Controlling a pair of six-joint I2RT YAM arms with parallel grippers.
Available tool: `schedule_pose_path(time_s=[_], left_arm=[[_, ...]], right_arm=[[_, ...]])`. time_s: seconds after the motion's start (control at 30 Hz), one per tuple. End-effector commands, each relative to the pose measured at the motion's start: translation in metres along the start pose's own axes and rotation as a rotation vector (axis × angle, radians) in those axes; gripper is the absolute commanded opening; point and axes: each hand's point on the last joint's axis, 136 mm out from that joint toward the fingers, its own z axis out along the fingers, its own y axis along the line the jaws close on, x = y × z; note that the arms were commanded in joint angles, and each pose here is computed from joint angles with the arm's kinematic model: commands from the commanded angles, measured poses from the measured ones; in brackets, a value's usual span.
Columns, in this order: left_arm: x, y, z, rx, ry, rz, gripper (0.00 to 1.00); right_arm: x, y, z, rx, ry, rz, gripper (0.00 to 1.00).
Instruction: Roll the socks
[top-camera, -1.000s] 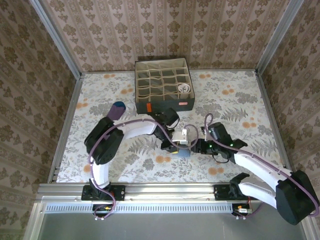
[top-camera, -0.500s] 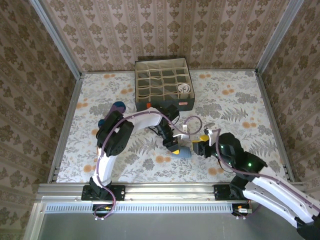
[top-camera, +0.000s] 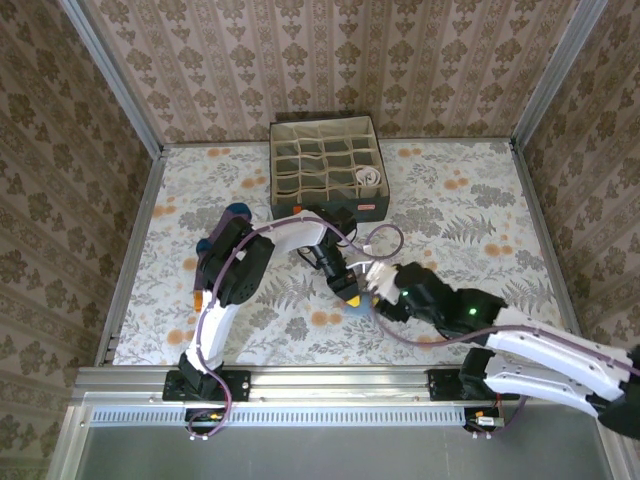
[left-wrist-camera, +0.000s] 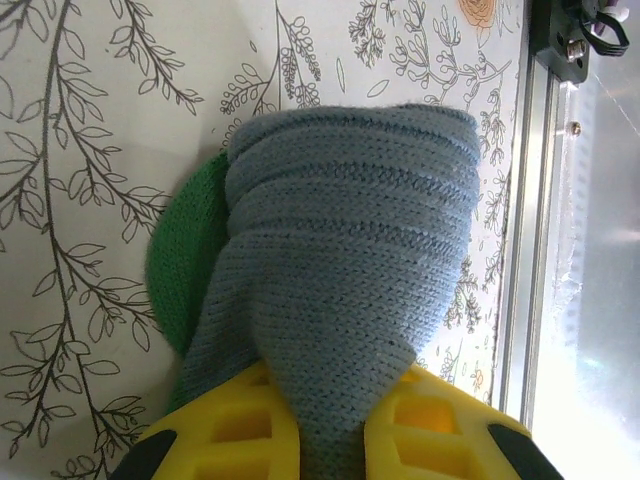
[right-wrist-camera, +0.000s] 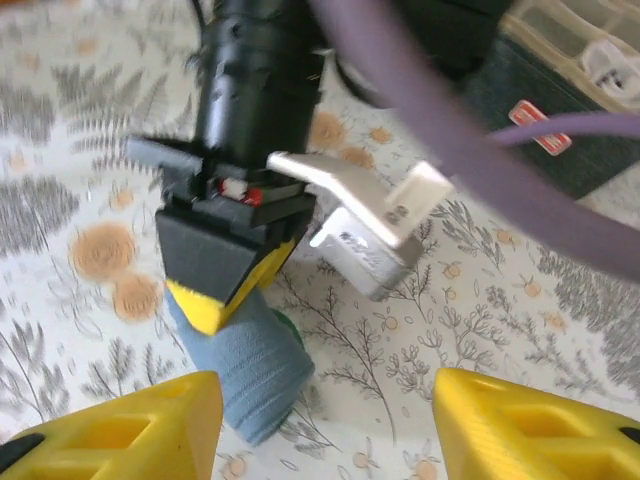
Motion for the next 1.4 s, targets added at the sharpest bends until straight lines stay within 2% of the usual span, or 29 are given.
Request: schedule_pose_path(time_s=[0.0, 0.23, 0.6, 0.87, 0.93, 1.0, 1.07, 1.13, 1.2, 1.27, 1.37], left_arm=[[0.024, 0.015, 0.013, -0.013, 0.092, -0.084, 0.00], [0.025, 0.014, 0.010, -0.008, 0.089, -0.074, 0.00], [0.029, 0.013, 0.013, 0.022, 0.081, -0.074, 0.00], [0.028, 0.010, 0.011, 0.029, 0.081, -0.060, 0.00], [0.026, 0.009, 0.010, 0.026, 0.077, -0.051, 0.00], [0.025, 0.009, 0.008, 0.017, 0.063, -0.039, 0.00], [0.022, 0.008, 0.005, 0.002, 0.044, -0.020, 0.00], [0.018, 0.010, -0.001, -0.023, 0.011, -0.010, 0.00], [0.014, 0.011, -0.008, -0.047, -0.031, 0.006, 0.00], [0.009, 0.014, -0.019, -0.092, -0.079, 0.034, 0.04], [-0.002, 0.022, -0.043, -0.214, -0.171, 0.083, 0.17]], right_arm=[[0.023, 0.008, 0.015, 0.055, 0.146, -0.265, 0.64], [0.018, 0.017, 0.063, 0.137, 0.132, -0.358, 0.73], [0.048, 0.028, 0.096, 0.017, 0.244, -0.369, 0.79], [0.068, 0.036, 0.117, -0.074, 0.308, -0.374, 0.79], [0.069, 0.036, 0.124, -0.079, 0.335, -0.377, 0.74], [0.069, 0.035, 0.130, -0.078, 0.359, -0.379, 0.62], [0.068, 0.034, 0.132, -0.080, 0.384, -0.368, 0.44], [0.068, 0.034, 0.132, -0.085, 0.415, -0.363, 0.16], [0.067, 0.035, 0.131, -0.088, 0.414, -0.358, 0.01], [0.063, 0.037, 0.129, -0.097, 0.390, -0.336, 0.00], [0.055, 0.035, 0.122, -0.093, 0.347, -0.282, 0.00]])
